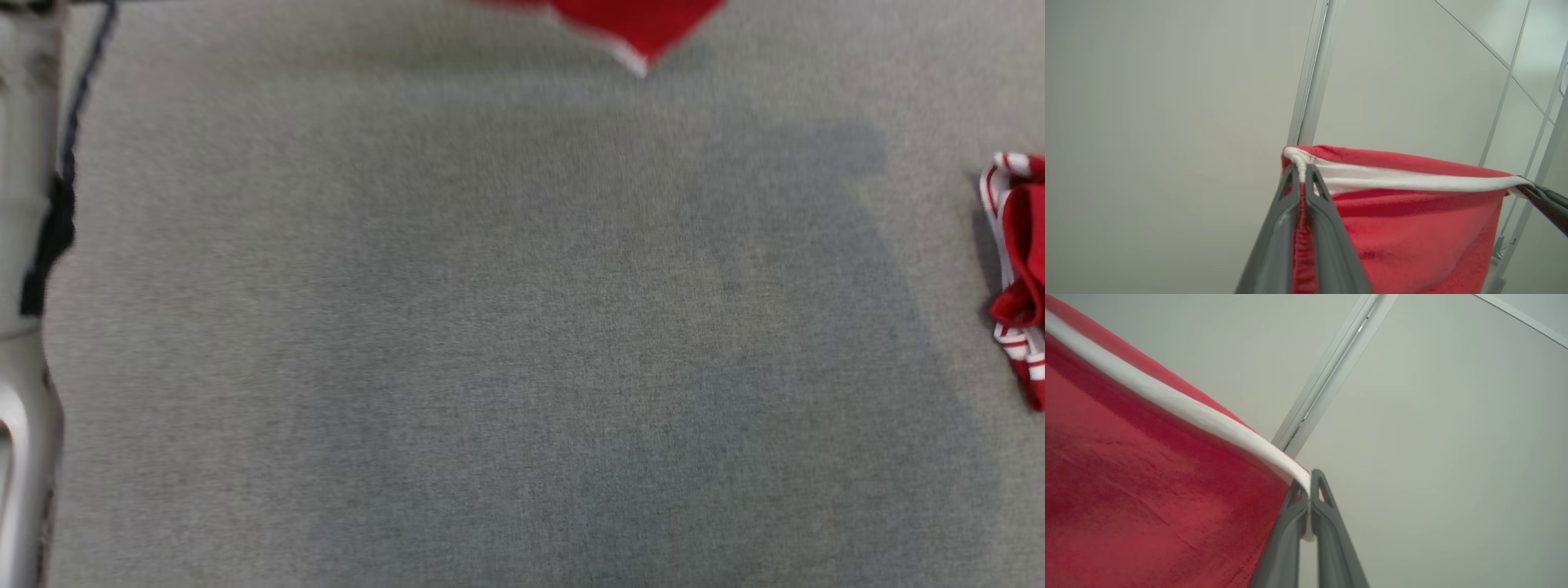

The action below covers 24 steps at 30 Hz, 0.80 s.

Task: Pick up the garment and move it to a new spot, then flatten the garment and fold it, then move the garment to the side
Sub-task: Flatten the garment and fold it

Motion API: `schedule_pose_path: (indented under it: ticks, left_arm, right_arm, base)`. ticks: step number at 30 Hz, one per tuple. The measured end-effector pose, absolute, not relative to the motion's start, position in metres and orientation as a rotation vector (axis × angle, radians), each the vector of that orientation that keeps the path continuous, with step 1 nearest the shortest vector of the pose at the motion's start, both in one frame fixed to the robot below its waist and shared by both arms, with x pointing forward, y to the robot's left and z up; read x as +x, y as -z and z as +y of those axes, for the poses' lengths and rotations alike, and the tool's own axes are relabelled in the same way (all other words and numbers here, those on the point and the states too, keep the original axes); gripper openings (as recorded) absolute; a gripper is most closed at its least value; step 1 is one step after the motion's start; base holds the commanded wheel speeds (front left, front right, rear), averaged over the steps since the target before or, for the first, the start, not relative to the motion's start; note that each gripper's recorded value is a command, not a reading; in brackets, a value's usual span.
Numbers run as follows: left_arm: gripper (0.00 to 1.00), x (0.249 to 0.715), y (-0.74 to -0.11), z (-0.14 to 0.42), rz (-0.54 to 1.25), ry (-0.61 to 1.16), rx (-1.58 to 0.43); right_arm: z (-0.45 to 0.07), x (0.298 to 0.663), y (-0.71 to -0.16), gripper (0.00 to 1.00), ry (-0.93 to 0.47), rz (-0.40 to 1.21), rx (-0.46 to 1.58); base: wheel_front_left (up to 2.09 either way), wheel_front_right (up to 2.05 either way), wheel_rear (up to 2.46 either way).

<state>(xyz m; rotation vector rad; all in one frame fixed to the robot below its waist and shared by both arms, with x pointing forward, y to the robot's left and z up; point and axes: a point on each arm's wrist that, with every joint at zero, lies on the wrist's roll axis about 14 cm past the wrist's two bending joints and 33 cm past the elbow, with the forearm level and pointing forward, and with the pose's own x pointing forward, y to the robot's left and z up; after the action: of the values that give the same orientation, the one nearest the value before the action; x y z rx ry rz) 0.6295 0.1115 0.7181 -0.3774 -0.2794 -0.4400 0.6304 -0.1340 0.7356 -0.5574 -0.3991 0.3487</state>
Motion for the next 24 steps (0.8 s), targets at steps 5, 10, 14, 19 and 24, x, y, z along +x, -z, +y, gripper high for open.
schedule_pose_path:
  ticks: [5,10,14,19,24]
  left_arm:
    - [0.0,0.669,-0.704,0.108,-0.349,0.399,-0.365]
    - [0.0,0.697,-0.652,0.093,-0.319,0.38,-0.377]
    - [0.0,0.696,-0.614,0.08,-0.254,0.399,-0.374]
    - [0.0,0.674,-0.546,0.076,-0.101,0.413,-0.333]
    - [0.0,0.638,-0.512,0.079,-0.012,0.438,-0.305]
  right_arm:
    - [-0.143,0.668,-0.712,0.0,-0.308,-0.413,-0.576]
    - [-0.14,0.694,-0.642,0.0,-0.325,-0.321,-0.546]
    - [-0.131,0.697,-0.574,0.0,-0.367,-0.197,-0.511]
    - [-0.11,0.677,-0.5,0.0,-0.442,-0.048,-0.474]
    - [-0.107,0.647,-0.465,0.0,-0.477,0.036,-0.449]
  base:
    - [0.0,0.0,0.0]
    - [0.0,0.0,0.0]
    - [0.0,0.0,0.0]
    - [0.0,0.0,0.0]
    - [0.0,0.0,0.0]
